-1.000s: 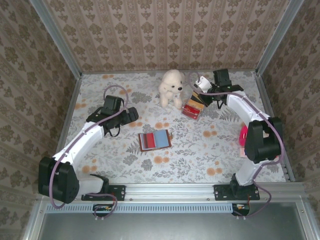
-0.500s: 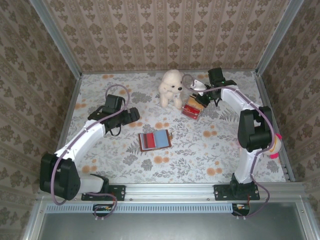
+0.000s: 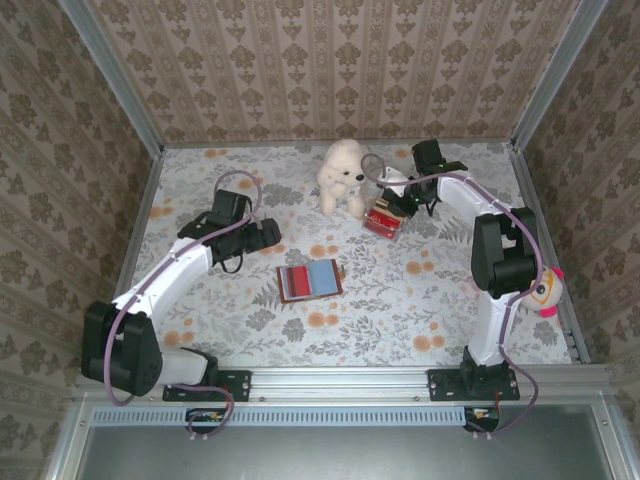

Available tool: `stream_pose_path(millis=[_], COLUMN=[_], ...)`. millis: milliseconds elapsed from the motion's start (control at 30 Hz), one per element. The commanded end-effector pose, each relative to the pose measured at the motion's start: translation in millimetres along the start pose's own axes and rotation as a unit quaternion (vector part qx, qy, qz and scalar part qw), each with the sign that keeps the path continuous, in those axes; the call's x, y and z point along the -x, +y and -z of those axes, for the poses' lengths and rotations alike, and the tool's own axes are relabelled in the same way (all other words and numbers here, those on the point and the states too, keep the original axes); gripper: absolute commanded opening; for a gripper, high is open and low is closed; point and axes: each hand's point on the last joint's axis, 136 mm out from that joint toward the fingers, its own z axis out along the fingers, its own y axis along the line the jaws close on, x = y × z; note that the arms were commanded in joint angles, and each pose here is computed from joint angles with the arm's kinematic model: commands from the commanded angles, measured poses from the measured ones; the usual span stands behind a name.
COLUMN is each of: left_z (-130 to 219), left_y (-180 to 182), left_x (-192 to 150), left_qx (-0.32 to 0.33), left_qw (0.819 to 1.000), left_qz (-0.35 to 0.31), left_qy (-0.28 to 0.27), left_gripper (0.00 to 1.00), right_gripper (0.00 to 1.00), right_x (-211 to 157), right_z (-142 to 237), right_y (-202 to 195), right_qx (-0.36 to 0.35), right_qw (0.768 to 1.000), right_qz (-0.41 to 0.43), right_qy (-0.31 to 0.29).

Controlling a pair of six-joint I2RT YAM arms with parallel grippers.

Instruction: Take the credit cards out of the card holder

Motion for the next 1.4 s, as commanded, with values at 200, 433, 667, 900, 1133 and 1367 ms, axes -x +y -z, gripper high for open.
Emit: stream_pose_path(millis=[200,433,667,900,1133,1367], left_z=[6,5,3,-7,-15,-30], left_y=[-4,-11,-18,-33,-34,-54], left_x=[3,-8,-33,-63,-82,-95], left_qx=[-0.011,-0.033,-0.049,-0.065,-0.079,-0.116], left_qw=[1.000,0.999,0.998,0.996,0.993,0.988], left_qz=[-0.002,0.007,0.010,0.017,0.052,0.062], left_qy=[0.003,0.014,0.035,0.061,0.064,0.077], left_gripper=[1.00,1.00,0.95,0.77,0.66,0.51], right_gripper=[0.24,0.32,0.35,0.30,0.39,0.40], right_x=[31,48,47,49,87,104], right_z=[41,91,110,79,41,-6], right_y=[-13,-10,35,103,194,234], right_qx=[-0.070,-0.139,-0.123,-0.044,0.092,0.145], right_qw=[0.996,0.971,0.926,0.876,0.873,0.854], right_qz=[-0.009,-0.160,-0.336,-0.469,-0.471,-0.497], right_qy=[-0.046,-0.109,-0.121,-0.108,-0.086,-0.053])
